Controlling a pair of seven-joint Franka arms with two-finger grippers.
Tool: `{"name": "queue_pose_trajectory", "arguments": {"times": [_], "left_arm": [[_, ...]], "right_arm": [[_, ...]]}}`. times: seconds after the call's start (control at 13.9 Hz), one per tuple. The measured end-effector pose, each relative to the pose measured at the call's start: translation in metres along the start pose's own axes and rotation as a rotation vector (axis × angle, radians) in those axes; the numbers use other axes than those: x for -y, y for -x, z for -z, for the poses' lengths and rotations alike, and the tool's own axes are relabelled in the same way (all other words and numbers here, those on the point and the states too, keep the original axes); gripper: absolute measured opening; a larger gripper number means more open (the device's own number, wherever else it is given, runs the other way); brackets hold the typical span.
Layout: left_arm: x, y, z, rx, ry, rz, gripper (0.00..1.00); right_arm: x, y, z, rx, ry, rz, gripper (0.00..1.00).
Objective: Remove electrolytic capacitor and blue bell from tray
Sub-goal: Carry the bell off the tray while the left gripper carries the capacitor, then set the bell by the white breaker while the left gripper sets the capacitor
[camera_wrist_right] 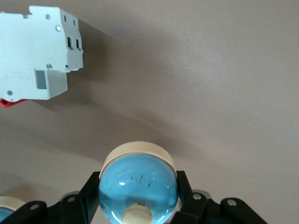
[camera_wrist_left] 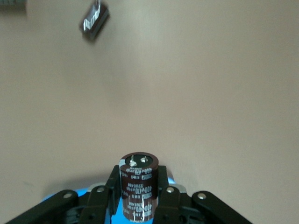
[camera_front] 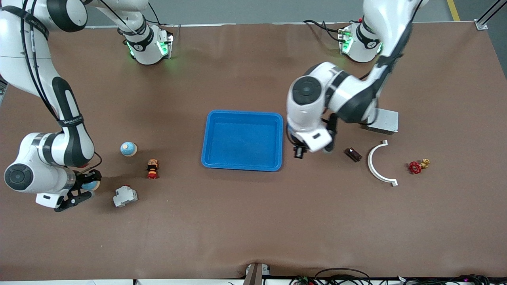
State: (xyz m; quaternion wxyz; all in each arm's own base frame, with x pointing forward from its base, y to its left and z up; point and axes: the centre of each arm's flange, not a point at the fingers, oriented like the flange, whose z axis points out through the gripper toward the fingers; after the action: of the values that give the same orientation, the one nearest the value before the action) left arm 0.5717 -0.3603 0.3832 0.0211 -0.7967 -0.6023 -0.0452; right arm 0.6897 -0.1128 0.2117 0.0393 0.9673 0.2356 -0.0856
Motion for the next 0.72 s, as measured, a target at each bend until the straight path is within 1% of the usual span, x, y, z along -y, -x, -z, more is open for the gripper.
{"name": "queue_pose_trajectory", "arguments": {"times": [0.14,0.29,0.36,0.57,0.72], "left_arm": [[-0.009,-0.054,0.013,0.026,-0.003,-0.036,0.33],[-0.013,-0.106,0.014,0.032,-0.019,-0.079,0.33],[-0.013,-0.129,0.01,0.031,-0.03,-0.098,0.33],[-0.008,-0.194,-0.011,0.035,-0.07,-0.161,0.33],[0.002,-0.235,-0.031,0.046,-0.108,-0.222,0.33]], "right_arm": [[0.001,-0.004,-0.011,-0.011,0.001,0.002,0.68],[0.001,-0.005,-0.021,-0.012,-0.001,0.004,0.68],[0.002,-0.006,-0.025,-0.014,-0.001,0.005,0.68],[-0.004,-0.008,-0.032,-0.048,0.013,-0.002,0.68],[-0.007,-0.006,-0.034,-0.051,0.013,-0.008,0.68]]}}
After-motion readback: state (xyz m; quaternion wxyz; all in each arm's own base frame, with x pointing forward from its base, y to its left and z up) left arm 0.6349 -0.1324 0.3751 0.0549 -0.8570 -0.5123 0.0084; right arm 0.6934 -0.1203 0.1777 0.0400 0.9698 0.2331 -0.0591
